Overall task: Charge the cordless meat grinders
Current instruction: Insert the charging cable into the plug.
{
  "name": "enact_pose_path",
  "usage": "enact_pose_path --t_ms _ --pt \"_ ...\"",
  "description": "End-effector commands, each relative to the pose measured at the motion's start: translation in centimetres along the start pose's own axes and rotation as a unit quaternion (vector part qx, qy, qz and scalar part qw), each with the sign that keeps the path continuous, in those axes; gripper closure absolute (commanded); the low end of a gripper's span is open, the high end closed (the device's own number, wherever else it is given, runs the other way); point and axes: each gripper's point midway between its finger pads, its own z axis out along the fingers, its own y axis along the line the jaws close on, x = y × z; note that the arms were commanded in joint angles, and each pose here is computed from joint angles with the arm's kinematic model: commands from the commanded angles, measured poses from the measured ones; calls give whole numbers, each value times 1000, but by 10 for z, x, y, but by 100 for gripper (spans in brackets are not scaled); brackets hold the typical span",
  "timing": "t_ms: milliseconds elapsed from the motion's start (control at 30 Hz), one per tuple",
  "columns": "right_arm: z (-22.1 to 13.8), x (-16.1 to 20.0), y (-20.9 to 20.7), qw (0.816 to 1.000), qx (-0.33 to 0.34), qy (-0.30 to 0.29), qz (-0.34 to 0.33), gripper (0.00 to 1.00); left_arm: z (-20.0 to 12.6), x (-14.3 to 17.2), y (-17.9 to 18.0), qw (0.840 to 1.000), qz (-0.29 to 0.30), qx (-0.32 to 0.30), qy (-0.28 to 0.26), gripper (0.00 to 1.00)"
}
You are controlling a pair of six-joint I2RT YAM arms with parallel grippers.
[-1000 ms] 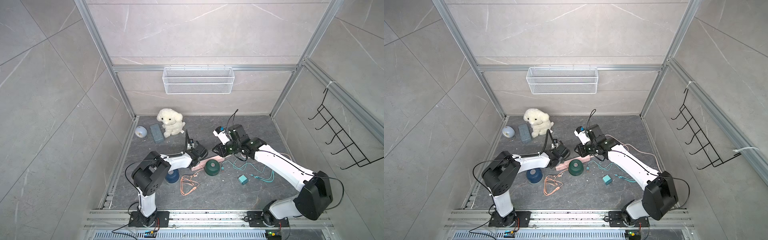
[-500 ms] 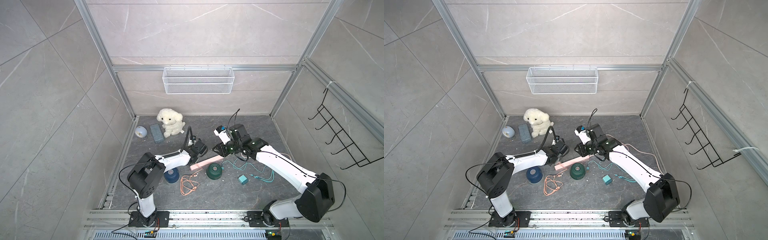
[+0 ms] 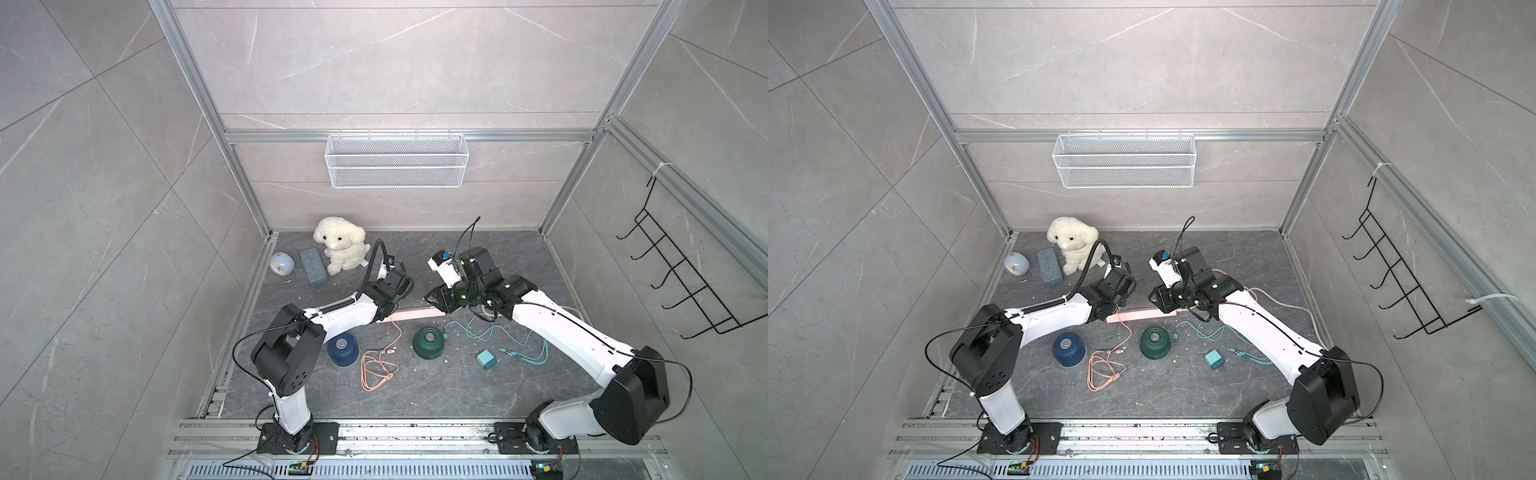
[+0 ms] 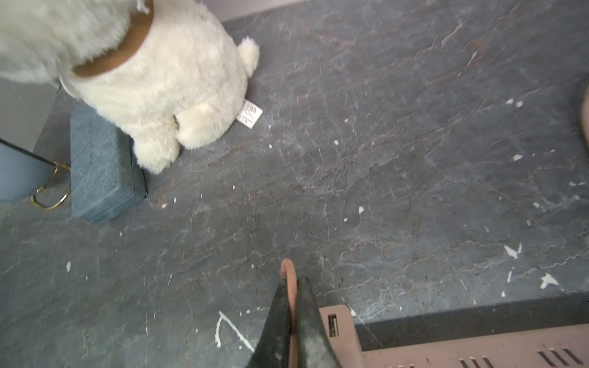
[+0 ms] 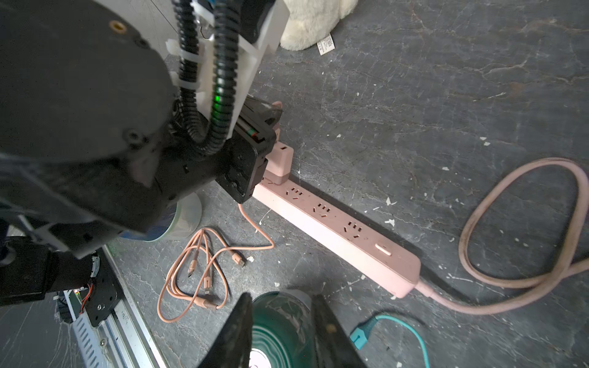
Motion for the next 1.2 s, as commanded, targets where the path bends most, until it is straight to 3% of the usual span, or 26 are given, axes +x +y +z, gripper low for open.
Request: enact_pose_path --t_ms 0,233,433,600,633,667,700,733,800,933,1167 --pt "-8 -8 0 1000 7 -12 -1 66 -20 -36 15 995 -22 -7 -93 100" --pt "-6 -10 3 1000 -5 -11 8 66 -29 -64 16 987 -13 15 -158 100" --pt "-7 -9 2 1000 -3 -14 11 65 -29 -55 16 985 -34 36 -165 100" --pt "-4 -7 2 1000 -5 -10 14 64 -28 -32 16 991 -50 50 -113 100" --pt "-5 -8 3 1000 -6 -10 14 64 -28 -26 17 992 -53 50 -100 96" --pt "-5 -7 3 1000 -6 -10 15 63 -29 -22 18 994 -51 46 -87 84" --pt "-5 -8 3 1000 -7 -10 15 63 -30 -20 19 995 -50 45 -78 64" --pt "-6 -8 4 1000 -8 -11 15 62 -30 -18 20 995 -46 44 -70 50" --pt "-7 -9 5 1000 -10 -11 16 61 -33 -21 20 996 -43 48 -65 34" --pt "-10 -9 7 1000 -10 -13 15 60 -36 -37 25 996 -48 62 -53 23" --pt "-20 -9 7 1000 0 -20 4 59 -52 -50 40 995 -56 80 -35 14"
